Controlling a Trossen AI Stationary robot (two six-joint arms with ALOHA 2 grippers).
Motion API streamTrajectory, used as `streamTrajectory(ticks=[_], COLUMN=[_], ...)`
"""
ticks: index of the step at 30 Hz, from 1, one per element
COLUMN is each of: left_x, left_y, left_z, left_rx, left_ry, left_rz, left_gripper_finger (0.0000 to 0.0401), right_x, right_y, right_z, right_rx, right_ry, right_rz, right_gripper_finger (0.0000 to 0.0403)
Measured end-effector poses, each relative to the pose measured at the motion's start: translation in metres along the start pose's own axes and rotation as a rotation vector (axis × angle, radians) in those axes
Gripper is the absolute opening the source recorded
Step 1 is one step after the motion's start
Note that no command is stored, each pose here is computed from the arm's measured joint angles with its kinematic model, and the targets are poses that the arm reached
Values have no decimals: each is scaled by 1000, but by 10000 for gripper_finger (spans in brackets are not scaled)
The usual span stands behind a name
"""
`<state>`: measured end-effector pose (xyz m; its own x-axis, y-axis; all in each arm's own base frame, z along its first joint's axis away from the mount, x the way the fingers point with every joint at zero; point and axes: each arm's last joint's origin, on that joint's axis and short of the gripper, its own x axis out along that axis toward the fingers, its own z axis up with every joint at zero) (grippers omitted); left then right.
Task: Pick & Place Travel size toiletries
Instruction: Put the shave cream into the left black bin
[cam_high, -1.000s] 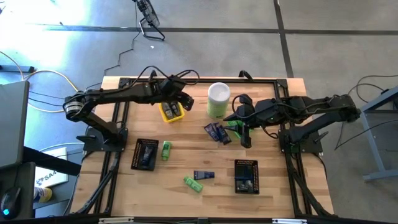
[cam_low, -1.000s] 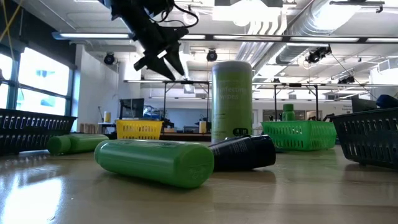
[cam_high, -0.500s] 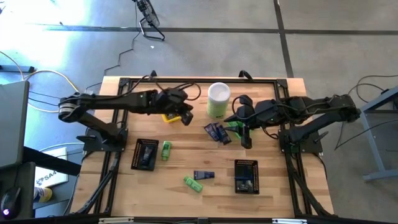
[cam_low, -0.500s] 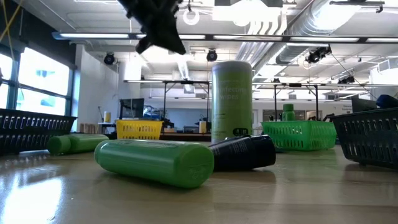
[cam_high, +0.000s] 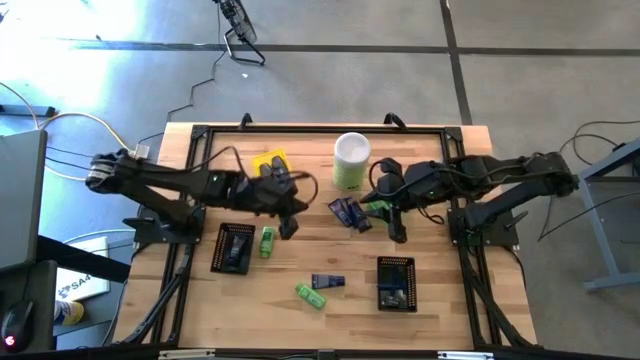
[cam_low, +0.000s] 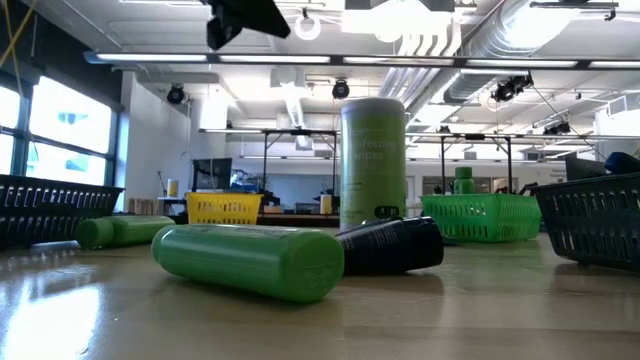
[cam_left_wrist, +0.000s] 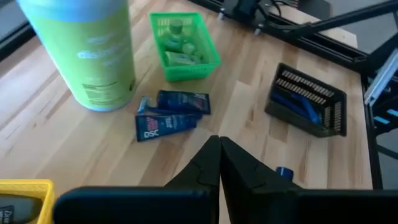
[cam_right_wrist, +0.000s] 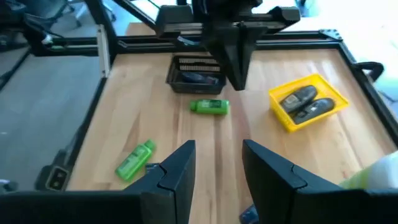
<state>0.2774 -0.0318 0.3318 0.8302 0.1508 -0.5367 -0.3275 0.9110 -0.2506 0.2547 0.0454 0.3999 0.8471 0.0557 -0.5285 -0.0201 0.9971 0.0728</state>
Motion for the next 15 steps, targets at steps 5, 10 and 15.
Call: streamTrajectory(ticks=[5,10,15], left_x=[-9,-16,-18], left_y=[-23,-40,-38], left_z=[-12,-21,-22], left_rx=[34,141,220], left_ry=[-39,-57,-42], left_rz=[17,0,14], left_gripper_finger=[1,1,1], right_x=[9,15,24], right_y=[5,12,19], right_z=[-4,-10,-12], right_rx=[-4,5,38], right_ry=[49,109,135], right_rz=[55,70,76], right_gripper_finger=[125,125,125])
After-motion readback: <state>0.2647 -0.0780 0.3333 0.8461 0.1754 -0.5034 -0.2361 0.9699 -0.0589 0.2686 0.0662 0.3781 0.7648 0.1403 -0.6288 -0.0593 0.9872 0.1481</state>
